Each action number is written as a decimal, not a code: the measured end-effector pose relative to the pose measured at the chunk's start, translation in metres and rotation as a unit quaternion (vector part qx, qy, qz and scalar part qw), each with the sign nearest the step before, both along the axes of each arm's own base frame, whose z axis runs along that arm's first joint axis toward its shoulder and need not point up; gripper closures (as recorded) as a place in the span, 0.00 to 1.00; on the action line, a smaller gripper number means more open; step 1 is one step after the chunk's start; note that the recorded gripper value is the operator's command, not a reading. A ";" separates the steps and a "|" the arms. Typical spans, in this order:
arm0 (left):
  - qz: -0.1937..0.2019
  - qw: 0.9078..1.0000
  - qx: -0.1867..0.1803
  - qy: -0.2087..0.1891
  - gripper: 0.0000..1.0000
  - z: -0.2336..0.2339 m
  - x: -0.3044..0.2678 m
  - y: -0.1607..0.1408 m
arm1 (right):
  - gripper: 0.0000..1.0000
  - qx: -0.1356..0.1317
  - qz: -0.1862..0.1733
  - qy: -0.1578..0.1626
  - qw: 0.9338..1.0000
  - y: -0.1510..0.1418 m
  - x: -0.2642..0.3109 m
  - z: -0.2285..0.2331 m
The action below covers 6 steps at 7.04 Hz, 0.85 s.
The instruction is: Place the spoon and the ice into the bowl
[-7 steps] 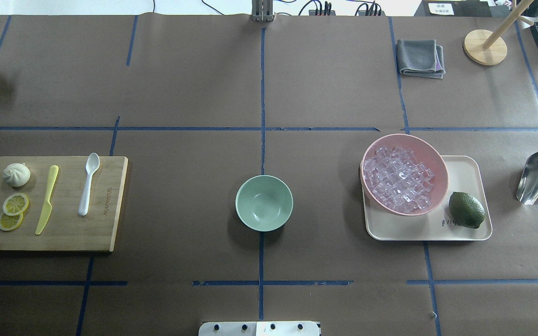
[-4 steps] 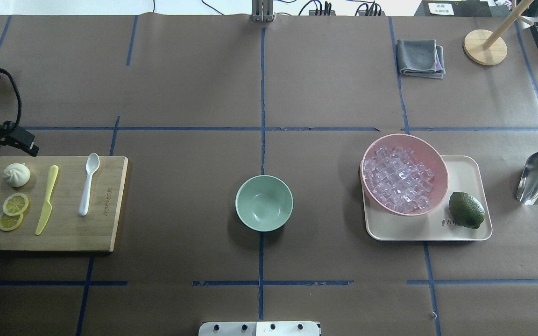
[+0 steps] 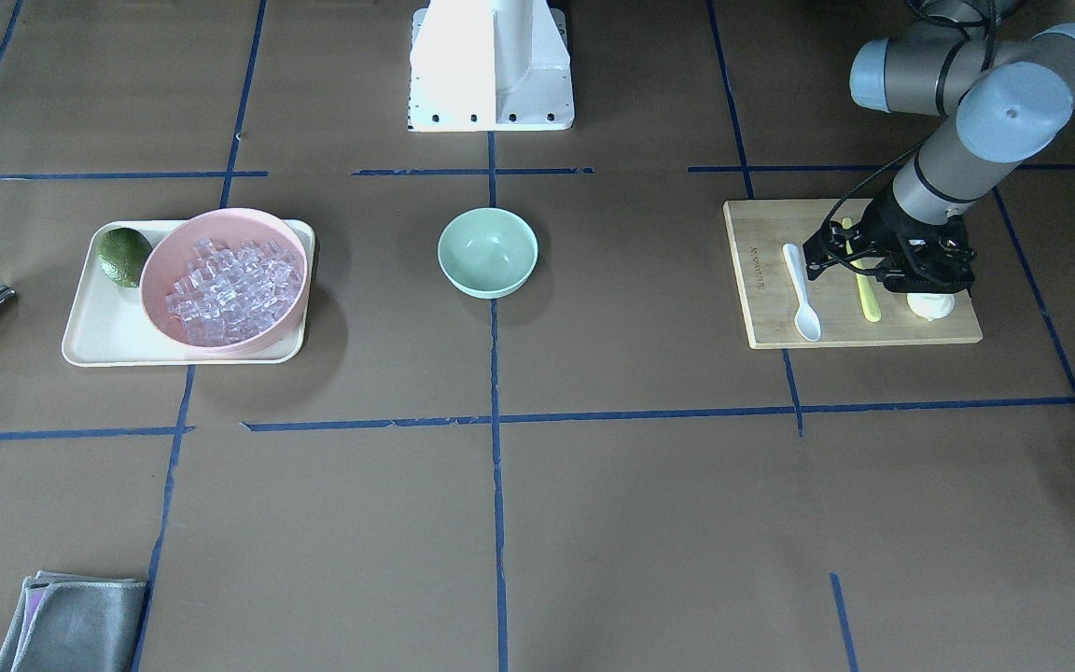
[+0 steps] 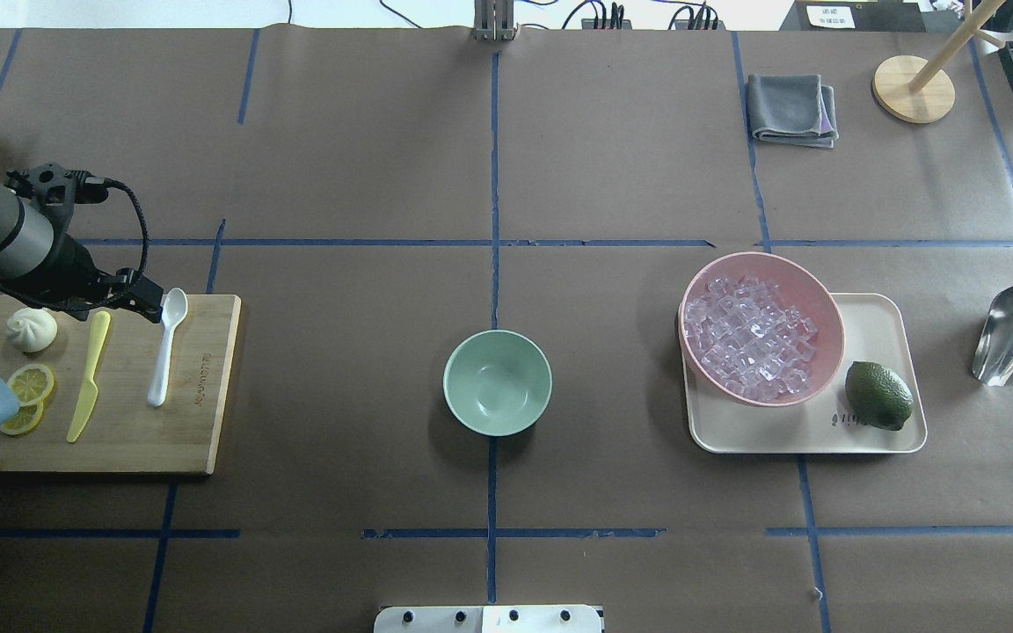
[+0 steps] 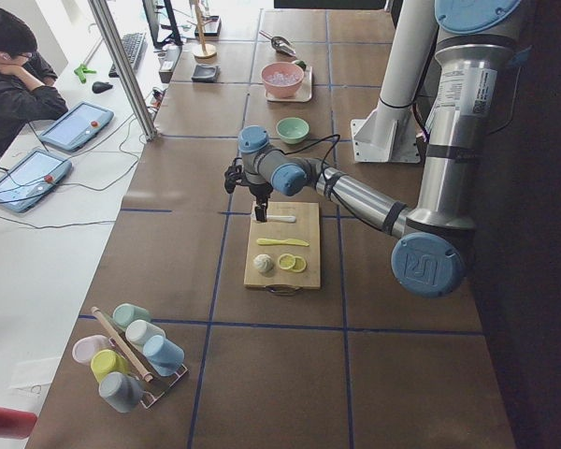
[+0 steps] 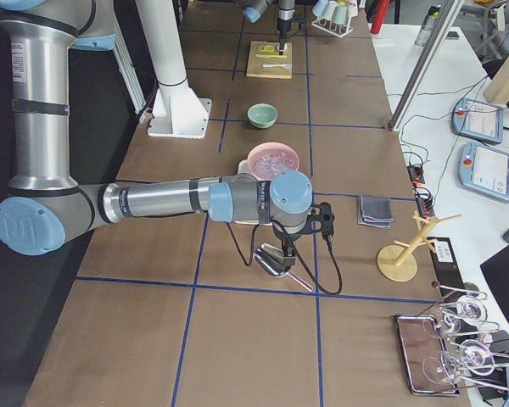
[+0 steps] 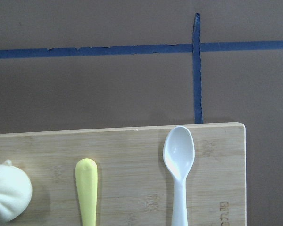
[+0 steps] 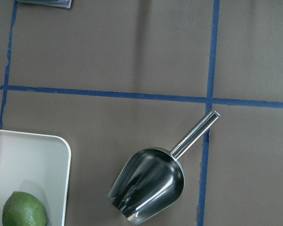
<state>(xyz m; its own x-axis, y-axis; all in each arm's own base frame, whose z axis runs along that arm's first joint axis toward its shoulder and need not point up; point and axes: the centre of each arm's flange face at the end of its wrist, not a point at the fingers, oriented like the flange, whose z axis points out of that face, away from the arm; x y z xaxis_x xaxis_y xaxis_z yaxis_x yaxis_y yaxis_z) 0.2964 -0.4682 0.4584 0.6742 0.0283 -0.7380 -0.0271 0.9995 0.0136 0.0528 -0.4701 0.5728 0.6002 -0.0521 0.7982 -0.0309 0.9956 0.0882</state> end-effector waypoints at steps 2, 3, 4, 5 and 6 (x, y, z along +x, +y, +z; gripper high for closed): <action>0.000 1.000 -0.002 0.001 0.03 0.011 0.018 0.003 | 0.00 -0.005 0.024 -0.006 1.000 -0.006 -0.017 -0.014; 0.001 1.000 0.000 -0.003 0.03 0.014 0.028 0.006 | 0.00 -0.006 0.027 -0.008 1.000 -0.007 -0.024 -0.018; 0.002 1.000 0.002 -0.007 0.05 0.015 0.037 0.005 | 0.00 -0.009 0.031 -0.010 0.999 -0.011 -0.029 -0.024; 0.003 1.000 0.004 -0.007 0.09 0.013 0.043 0.003 | 0.00 -0.017 0.039 -0.014 0.999 -0.017 -0.035 -0.034; 0.003 1.000 0.006 -0.007 0.16 0.012 0.046 0.002 | 0.00 -0.023 0.045 -0.016 0.999 -0.020 -0.040 -0.042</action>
